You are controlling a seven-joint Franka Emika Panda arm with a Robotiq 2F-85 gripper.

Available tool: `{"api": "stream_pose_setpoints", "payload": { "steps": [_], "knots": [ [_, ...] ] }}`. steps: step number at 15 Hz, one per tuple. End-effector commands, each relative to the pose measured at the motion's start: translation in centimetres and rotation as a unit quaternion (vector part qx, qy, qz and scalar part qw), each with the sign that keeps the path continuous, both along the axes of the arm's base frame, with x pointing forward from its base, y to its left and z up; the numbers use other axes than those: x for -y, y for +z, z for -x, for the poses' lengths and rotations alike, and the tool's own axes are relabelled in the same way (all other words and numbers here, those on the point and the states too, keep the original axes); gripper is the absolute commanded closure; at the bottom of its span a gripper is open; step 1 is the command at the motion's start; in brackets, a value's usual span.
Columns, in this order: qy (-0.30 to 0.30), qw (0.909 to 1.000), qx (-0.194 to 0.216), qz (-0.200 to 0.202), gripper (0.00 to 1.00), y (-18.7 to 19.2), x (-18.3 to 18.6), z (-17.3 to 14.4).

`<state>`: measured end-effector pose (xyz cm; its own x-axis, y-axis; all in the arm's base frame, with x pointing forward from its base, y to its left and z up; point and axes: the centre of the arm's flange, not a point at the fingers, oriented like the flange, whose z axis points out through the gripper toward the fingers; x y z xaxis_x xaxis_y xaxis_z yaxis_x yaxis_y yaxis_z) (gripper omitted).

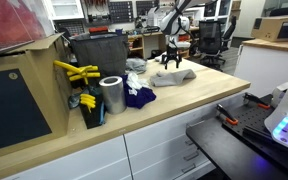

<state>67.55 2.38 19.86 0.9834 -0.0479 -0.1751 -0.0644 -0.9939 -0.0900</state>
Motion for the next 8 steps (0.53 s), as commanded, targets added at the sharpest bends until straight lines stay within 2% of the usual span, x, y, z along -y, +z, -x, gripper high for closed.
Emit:
{"api": "stream_pose_setpoints", "payload": {
  "steps": [1, 6, 7, 8],
  "knots": [
    [0.007, 0.9999, -0.005, -0.015, 0.00, -0.4, 0.3, -2.1],
    [0.009, 0.9997, -0.008, -0.021, 0.00, -2.3, -0.5, -3.2],
    [0.012, 0.9996, -0.010, -0.022, 0.03, -2.6, -0.8, -3.3],
    [0.013, 0.9996, -0.010, -0.023, 0.22, -2.9, -0.9, -3.5]
  ]
}}
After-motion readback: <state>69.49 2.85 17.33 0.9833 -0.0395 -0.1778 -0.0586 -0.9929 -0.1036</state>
